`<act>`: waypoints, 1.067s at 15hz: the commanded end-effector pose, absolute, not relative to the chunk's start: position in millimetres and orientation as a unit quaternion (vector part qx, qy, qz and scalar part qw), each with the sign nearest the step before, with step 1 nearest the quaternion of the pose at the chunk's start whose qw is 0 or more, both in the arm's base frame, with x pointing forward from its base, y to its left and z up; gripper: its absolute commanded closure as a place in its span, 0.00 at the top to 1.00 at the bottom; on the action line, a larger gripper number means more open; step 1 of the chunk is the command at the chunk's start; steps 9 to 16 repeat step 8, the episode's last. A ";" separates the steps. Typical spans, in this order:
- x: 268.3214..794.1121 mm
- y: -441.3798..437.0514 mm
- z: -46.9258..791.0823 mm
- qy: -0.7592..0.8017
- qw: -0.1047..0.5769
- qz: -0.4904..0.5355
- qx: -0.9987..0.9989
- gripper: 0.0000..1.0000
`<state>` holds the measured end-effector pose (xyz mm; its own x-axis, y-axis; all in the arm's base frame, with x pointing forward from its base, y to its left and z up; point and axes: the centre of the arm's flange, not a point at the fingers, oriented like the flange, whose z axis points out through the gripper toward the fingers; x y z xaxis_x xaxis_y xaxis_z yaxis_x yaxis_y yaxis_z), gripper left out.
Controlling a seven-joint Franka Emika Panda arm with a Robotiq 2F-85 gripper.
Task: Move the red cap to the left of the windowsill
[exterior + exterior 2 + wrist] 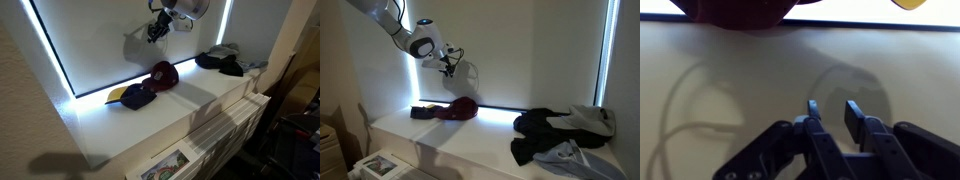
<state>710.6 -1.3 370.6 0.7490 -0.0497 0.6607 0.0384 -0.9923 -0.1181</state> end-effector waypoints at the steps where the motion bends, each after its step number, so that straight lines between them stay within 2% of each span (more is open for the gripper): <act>1: 710.7 -1.7 370.8 0.003 0.062 -0.354 -0.933 0.34; 2: 710.7 -1.8 371.0 0.003 0.062 -0.355 -0.933 0.34; 3: 710.8 -1.9 371.1 0.003 0.062 -0.355 -0.933 0.59; 4: 705.0 -13.5 363.8 0.020 0.062 -0.333 -0.941 0.61; 6: 687.7 -39.3 336.2 0.058 0.062 -0.279 -0.956 0.74; 7: 704.5 -19.1 354.0 0.031 0.062 -0.321 -0.945 0.81; 8: 701.8 -25.4 345.9 0.039 0.058 -0.312 -0.948 0.63; 16: 701.8 -25.4 345.9 0.039 0.058 -0.312 -0.948 0.63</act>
